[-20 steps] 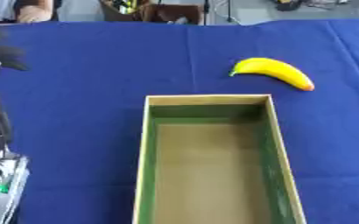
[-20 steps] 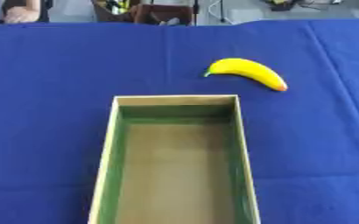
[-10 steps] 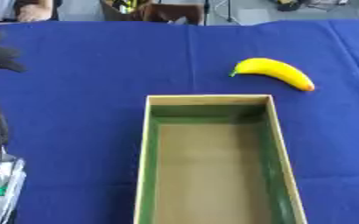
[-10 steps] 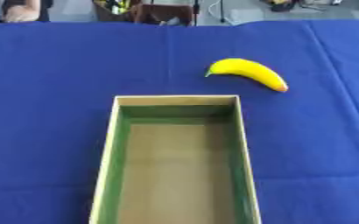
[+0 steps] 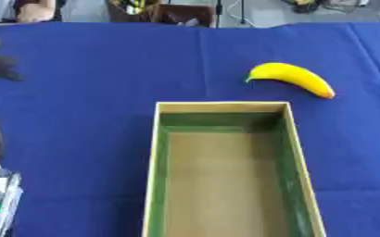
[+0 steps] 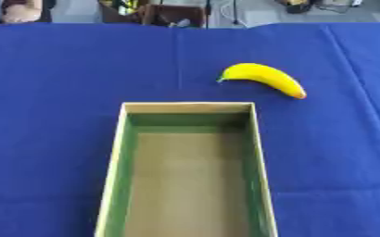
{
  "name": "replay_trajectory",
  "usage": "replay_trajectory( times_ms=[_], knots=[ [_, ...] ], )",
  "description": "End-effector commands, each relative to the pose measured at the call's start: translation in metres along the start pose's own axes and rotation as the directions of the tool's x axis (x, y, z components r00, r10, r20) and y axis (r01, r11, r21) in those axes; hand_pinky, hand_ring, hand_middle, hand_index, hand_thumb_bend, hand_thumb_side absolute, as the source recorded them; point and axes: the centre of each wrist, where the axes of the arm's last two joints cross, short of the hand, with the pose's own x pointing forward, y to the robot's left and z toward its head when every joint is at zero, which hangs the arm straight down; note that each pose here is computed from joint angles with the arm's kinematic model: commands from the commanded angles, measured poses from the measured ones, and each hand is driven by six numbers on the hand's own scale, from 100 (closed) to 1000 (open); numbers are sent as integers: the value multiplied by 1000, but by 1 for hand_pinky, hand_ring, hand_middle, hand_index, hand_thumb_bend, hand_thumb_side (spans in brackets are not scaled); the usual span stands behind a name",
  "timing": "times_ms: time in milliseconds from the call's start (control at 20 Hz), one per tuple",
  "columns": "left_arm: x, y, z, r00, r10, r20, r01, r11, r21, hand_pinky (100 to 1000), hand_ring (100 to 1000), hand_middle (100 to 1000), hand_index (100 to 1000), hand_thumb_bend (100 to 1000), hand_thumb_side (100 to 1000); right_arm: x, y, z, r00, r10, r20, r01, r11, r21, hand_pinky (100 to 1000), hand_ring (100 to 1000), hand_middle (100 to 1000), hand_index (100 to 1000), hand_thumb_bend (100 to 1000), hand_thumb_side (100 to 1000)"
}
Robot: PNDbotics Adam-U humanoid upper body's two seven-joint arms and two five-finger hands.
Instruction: Pick up objects on the table and place them in the box.
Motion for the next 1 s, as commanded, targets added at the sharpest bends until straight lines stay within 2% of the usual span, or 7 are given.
replay_trajectory(
  times_ms=[50,100,150,200,250,1000],
  knots=[
    [5,1,-6,999,4,32,-3,1000,-13,446,551,609,823,100,1000,-4,-10,-7,999,35,6,-35,999,-5,745,740,736,839,494,970],
    [5,1,-6,999,5,32,-4,1000,-13,446,551,609,823,100,1000,-5,-9,-9,999,35,8,-35,999,-3,745,740,736,839,494,971],
    [5,1,-6,999,5,32,-5,1000,-14,445,551,609,823,100,1000,-5,-9,-11,999,36,10,-36,999,0,746,741,737,839,570,937],
    [5,1,-6,999,6,32,-6,1000,-14,445,551,609,823,100,1000,-5,-8,-13,999,36,16,-36,999,2,746,741,737,839,510,970],
    [5,1,-6,999,7,32,-7,1000,-14,445,551,609,823,100,1000,-5,-8,-16,999,34,21,-35,999,3,746,741,737,839,498,973],
    [6,-2,-7,999,21,31,-20,1000,-21,445,552,610,823,100,1000,3,13,-43,997,47,69,-52,996,68,748,745,742,839,506,961]
  ],
)
